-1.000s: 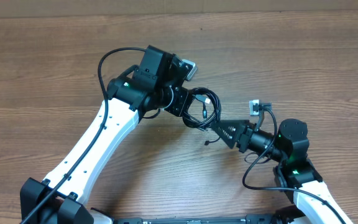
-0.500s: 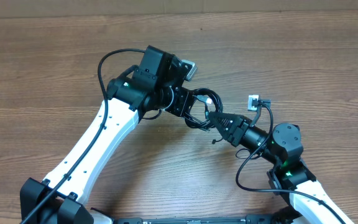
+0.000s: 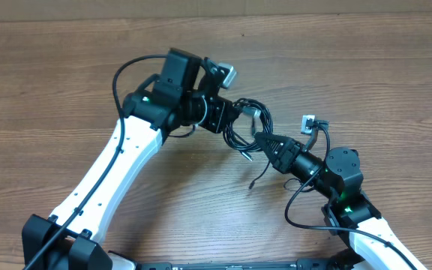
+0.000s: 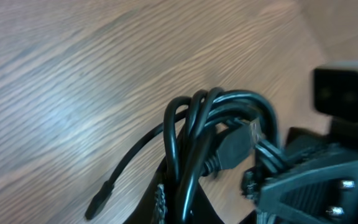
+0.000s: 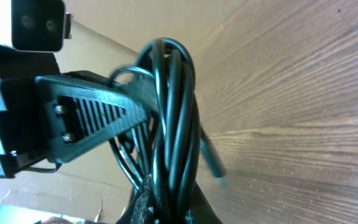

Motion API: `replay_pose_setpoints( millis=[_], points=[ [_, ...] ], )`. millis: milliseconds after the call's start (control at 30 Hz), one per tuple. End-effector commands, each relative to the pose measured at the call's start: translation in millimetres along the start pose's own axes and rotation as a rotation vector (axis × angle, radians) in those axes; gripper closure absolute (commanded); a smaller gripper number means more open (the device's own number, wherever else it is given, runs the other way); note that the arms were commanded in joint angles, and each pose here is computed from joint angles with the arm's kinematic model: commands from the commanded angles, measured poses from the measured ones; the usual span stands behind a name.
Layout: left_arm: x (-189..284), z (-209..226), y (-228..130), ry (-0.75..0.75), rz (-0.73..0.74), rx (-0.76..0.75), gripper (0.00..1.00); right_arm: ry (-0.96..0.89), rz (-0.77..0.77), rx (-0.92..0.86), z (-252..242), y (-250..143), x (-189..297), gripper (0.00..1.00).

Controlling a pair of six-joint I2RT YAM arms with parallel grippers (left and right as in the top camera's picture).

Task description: Untangle cables

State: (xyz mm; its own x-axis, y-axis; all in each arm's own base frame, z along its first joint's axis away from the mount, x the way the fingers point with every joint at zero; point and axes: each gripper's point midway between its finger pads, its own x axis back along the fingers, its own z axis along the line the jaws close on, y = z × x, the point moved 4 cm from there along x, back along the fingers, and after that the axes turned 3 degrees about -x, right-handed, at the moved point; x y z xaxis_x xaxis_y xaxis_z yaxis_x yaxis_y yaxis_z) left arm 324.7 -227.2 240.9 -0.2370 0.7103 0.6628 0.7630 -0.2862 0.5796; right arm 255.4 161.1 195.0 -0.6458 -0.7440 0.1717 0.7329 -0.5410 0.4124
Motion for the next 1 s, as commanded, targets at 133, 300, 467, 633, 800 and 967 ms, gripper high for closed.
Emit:
replay_pose_setpoints(
  millis=[133, 300, 467, 633, 800, 967],
  points=[
    [26, -21, 27, -0.211, -0.103, 0.075, 0.96, -0.016, -0.017, 0.004, 0, 3, -1, 0.96],
    [26, -20, 27, -0.199, -0.105, 0.075, 0.81, -0.011, -0.009, -0.027, 1, 2, -1, 0.96],
    [27, -2, 34, -0.094, -0.143, 0.220, 0.96, 0.011, 0.027, -0.054, 4, -3, -1, 0.96],
    [31, 12, 47, -0.043, -0.216, 0.393, 0.96, 0.014, 0.031, -0.053, 5, -3, -1, 0.96],
    [33, 27, 52, 0.064, -0.268, 0.436, 0.96, 0.012, 0.028, -0.054, 4, -3, -1, 0.96],
    [40, 64, 38, 0.330, -0.308, 0.609, 0.96, 0.012, 0.027, -0.054, 4, -3, -1, 0.96]
  ],
)
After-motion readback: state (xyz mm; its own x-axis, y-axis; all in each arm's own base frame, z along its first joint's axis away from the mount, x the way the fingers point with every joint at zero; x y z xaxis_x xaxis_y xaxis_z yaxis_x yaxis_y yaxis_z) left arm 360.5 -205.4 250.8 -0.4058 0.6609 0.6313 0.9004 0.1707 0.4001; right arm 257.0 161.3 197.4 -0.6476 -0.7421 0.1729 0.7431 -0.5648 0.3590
